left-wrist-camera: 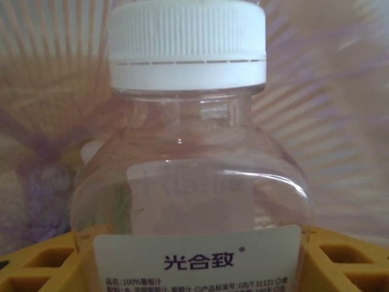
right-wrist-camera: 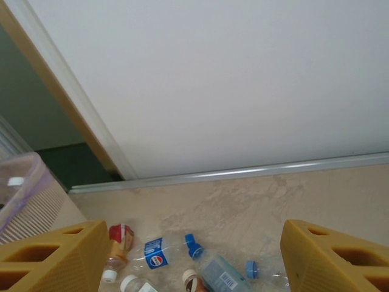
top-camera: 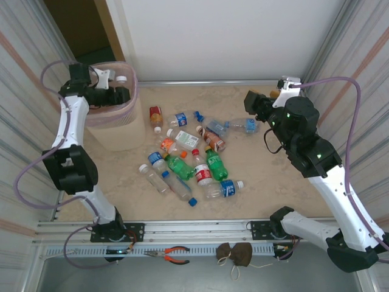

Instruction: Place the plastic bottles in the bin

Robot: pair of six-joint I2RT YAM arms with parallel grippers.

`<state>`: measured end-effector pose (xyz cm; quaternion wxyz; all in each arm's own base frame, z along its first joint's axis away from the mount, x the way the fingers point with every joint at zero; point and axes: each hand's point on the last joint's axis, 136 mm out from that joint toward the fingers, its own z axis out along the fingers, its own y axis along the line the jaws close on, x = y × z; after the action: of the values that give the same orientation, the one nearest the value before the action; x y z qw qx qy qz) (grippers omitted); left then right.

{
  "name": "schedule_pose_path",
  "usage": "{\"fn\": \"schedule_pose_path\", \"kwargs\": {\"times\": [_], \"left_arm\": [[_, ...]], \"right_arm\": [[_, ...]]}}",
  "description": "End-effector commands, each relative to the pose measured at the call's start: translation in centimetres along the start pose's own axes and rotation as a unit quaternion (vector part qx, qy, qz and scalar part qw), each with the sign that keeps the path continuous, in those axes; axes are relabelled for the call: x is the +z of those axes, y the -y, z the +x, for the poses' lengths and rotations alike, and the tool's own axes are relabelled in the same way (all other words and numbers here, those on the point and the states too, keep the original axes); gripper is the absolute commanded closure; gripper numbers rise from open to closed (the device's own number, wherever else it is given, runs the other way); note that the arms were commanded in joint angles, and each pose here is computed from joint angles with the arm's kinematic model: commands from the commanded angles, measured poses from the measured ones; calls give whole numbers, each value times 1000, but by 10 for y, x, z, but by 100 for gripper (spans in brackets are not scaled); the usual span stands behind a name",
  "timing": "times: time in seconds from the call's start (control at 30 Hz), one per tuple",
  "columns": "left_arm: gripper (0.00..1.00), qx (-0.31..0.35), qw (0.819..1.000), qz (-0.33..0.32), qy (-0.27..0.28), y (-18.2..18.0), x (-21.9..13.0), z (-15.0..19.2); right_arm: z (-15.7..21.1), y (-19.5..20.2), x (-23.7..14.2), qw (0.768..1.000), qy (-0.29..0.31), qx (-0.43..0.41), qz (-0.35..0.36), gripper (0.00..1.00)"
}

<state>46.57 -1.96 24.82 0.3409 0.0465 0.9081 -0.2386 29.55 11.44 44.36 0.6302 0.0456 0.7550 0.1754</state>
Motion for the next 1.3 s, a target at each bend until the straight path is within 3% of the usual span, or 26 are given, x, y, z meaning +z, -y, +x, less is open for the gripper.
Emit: {"fn": "schedule_pose_path", "kwargs": {"times": [0.0,0.47,0.63,0.8,1.1,1.27], "left_arm": [[43,-15,999,-14,-45,-20,18,26],[42,-67,985,-36,-152,-70,81,92],[36,-78,979,-59,-177,-84,88,102],[24,-77,981,-54,-168,-79,84,96],[16,-61,988,-44,-135,-63,66,74],[14,-49,993,-34,-103,-47,48,51]], "right_arm": [[2,3,-3,1000,-1,3,-2,27],[5,8,-3,1000,-3,8,4,27],[7,9,-2,1000,-4,7,6,27],[10,11,0,1000,-10,6,10,26],[20,12,6,999,-39,1,9,26],[44,16,28,994,-105,-2,9,25]]}}
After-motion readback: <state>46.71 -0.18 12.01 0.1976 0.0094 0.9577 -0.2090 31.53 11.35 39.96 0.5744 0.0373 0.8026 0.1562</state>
